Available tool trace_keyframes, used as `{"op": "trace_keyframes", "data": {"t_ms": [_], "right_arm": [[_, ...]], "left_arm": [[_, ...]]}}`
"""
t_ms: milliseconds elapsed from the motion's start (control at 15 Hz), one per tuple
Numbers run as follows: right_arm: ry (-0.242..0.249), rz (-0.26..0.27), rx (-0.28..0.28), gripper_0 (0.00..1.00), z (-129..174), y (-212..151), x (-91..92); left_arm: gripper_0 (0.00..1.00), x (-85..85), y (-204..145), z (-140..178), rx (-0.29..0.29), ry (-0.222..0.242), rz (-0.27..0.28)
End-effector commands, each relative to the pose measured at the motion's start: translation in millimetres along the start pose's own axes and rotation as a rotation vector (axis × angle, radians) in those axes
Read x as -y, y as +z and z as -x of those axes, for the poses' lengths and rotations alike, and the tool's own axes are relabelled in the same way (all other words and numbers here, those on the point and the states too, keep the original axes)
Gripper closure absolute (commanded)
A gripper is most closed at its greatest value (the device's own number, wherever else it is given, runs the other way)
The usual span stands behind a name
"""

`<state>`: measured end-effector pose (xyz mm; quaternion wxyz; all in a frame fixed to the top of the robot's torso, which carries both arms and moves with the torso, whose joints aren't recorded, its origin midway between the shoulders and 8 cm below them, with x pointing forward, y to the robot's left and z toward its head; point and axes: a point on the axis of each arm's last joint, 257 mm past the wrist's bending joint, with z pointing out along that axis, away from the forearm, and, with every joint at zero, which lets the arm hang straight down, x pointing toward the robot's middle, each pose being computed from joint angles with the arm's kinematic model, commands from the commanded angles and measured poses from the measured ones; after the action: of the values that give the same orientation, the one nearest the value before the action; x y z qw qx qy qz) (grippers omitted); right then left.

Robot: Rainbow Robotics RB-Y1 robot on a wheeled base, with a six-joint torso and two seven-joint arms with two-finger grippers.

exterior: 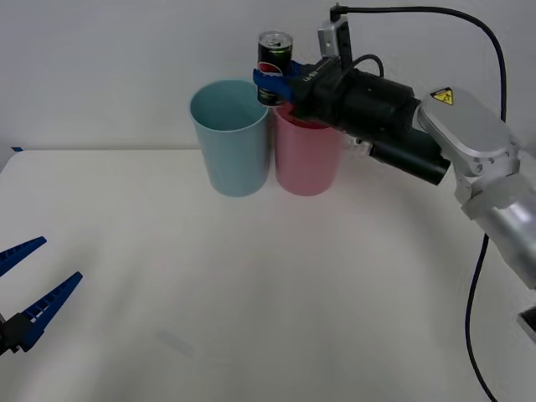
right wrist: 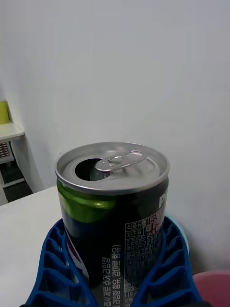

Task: Grasp the object on the table and drop it into the matching bin: aluminum can to the light blue bin, PET bottle to the pink bin.

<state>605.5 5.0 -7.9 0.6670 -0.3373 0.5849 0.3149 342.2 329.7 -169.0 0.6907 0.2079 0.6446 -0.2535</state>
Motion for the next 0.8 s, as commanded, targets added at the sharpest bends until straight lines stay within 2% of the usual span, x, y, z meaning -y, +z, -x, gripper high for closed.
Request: {"op": "trace_keyframes", "data": {"t_ms": [67,400,800], "right_arm": [[-0.005,-0.078,-0.001,1.0,-6.0,27.2,1.4],[-0.007,-0.152,-0.007,1.0,-3.5,75.9,0.6],[-0.015,-0.228,-0.035,1.0,-12.1,102.1,2.8]], "left_arm": [[0.0,0.0,0.0,0.1,0.0,0.0,0.0],[0.0,0.0,0.0,0.1,0.0,0.0,0.0],[0.0,0.0,0.0,0.1,0.0,0.0,0.0]]}}
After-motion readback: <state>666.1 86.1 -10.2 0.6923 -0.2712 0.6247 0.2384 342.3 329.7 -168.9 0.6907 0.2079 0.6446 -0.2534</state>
